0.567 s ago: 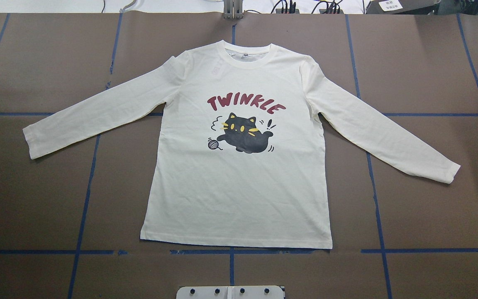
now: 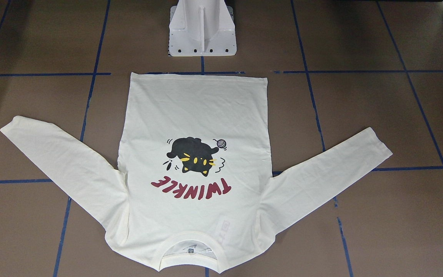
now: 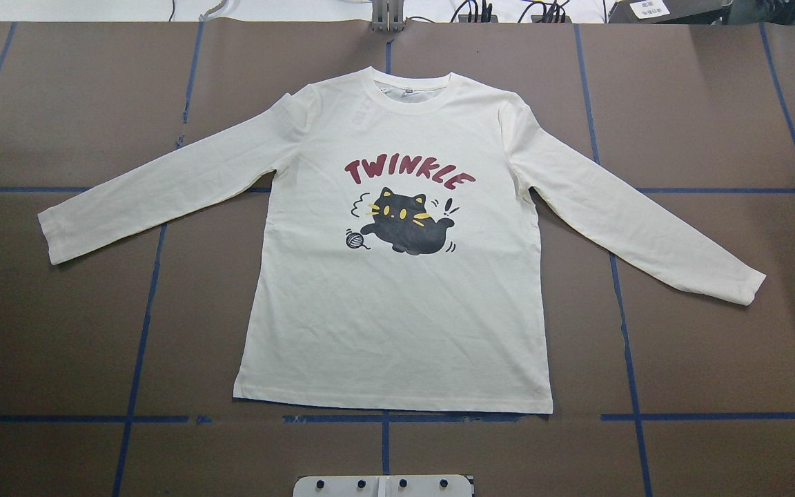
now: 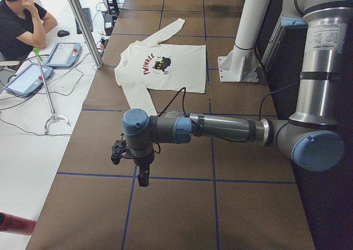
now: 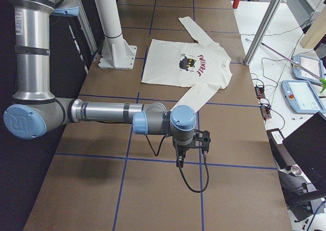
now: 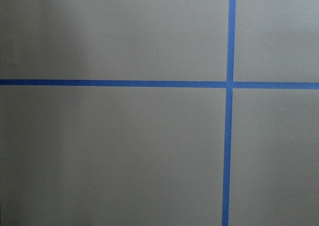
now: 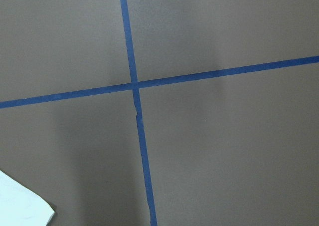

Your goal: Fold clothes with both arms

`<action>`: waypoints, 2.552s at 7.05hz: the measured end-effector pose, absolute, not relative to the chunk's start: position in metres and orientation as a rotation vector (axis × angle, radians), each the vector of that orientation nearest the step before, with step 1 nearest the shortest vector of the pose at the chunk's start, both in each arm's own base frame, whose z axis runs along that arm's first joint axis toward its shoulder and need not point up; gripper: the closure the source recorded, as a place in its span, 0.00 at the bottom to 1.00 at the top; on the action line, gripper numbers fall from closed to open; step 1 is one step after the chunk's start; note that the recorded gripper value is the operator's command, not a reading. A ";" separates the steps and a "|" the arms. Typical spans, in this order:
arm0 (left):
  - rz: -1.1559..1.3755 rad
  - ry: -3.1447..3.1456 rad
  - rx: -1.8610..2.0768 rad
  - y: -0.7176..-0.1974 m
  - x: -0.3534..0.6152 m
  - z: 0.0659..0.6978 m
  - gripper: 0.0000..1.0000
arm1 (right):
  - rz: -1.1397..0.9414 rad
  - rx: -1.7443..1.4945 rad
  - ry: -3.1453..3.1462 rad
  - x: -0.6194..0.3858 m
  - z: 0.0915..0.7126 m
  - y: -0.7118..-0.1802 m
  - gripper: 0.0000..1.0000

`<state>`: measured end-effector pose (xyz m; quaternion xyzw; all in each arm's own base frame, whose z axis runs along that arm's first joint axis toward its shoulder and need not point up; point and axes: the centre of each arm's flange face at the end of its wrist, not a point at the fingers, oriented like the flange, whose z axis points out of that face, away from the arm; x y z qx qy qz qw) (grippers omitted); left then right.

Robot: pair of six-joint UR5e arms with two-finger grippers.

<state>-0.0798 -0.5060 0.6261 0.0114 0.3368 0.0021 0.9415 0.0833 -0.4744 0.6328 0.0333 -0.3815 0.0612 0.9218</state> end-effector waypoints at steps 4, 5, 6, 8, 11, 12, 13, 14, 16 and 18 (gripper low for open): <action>0.069 0.785 0.166 -0.518 -0.069 0.574 0.00 | 0.012 0.124 -0.844 -0.013 0.620 -0.477 0.00; 0.078 0.786 0.189 -0.518 -0.068 0.566 0.00 | 0.052 0.130 -0.880 -0.045 0.621 -0.461 0.00; 0.081 0.787 0.200 -0.519 -0.067 0.564 0.00 | 0.085 0.137 -0.927 -0.069 0.624 -0.438 0.00; 0.079 0.789 0.187 -0.517 -0.066 0.575 0.00 | 0.089 0.117 -0.930 -0.121 0.628 -0.411 0.00; 0.076 0.798 0.170 -0.515 -0.065 0.587 0.00 | 0.090 0.115 -0.837 -0.189 0.626 -0.396 0.00; 0.078 0.806 0.172 -0.515 -0.065 0.587 0.00 | 0.094 0.099 -0.819 -0.193 0.627 -0.395 0.00; 0.078 0.810 0.173 -0.514 -0.065 0.587 0.00 | 0.094 0.084 -0.806 -0.197 0.630 -0.394 0.01; 0.079 0.812 0.174 -0.514 -0.065 0.587 0.00 | 0.088 0.073 -0.800 -0.201 0.632 -0.392 0.09; 0.080 0.813 0.176 -0.514 -0.065 0.587 0.00 | 0.081 0.058 -0.794 -0.207 0.633 -0.392 0.39; 0.081 0.813 0.177 -0.514 -0.065 0.587 0.00 | 0.080 0.049 -0.791 -0.209 0.634 -0.393 0.60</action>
